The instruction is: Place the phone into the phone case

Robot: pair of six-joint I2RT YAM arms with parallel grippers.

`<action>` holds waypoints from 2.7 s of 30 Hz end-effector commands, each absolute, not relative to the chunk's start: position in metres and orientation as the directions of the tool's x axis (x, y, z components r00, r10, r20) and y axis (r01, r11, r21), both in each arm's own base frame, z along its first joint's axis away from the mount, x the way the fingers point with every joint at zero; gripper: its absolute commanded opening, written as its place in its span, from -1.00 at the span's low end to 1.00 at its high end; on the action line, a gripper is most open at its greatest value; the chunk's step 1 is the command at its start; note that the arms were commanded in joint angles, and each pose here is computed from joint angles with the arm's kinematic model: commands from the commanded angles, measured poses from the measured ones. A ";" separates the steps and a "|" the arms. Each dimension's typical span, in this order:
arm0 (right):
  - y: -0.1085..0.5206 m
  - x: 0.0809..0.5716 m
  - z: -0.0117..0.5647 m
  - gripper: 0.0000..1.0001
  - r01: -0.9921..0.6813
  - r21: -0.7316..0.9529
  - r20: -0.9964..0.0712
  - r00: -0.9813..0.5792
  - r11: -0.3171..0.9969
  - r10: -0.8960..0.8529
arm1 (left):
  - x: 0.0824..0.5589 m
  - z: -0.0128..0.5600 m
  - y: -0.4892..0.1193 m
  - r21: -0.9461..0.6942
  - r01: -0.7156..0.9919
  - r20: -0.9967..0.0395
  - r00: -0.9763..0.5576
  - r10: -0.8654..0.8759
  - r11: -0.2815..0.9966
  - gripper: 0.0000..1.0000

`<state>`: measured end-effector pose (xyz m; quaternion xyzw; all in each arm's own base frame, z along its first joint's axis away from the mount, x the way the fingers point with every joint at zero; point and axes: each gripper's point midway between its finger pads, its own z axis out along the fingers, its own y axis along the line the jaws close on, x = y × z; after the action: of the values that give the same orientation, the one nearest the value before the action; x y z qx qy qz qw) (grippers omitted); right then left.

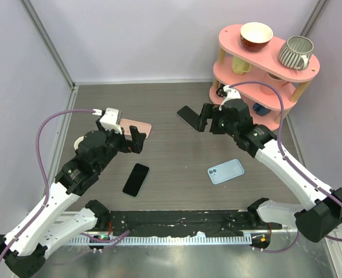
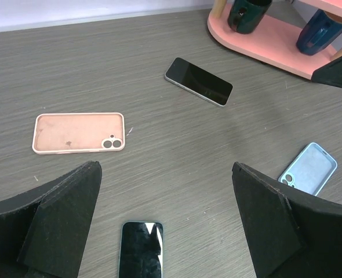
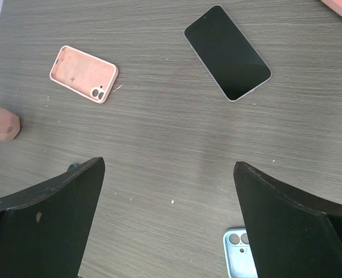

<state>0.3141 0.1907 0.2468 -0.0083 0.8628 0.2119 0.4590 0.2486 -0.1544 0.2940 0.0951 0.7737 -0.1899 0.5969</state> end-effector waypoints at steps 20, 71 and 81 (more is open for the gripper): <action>0.196 0.426 0.180 1.00 -0.366 -0.195 -0.733 -0.562 0.910 -0.383 | 0.247 0.316 -0.154 -0.197 0.395 -0.974 -0.187 -0.131 0.897 0.99; 0.240 0.497 0.050 0.99 -0.679 -0.008 -0.565 -0.603 0.734 -0.563 | 0.243 0.321 -0.148 -0.197 0.392 -0.977 -0.152 -0.148 0.899 0.98; 0.243 0.505 0.072 0.99 -0.668 -0.020 -0.603 -0.586 0.744 -0.542 | 0.244 0.319 -0.150 -0.192 0.396 -0.977 -0.161 -0.138 0.898 0.97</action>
<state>0.4957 0.2341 0.0449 -0.3456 0.8932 0.0944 0.2716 0.2409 -0.1484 0.3048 0.0883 0.7503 -0.2040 0.6226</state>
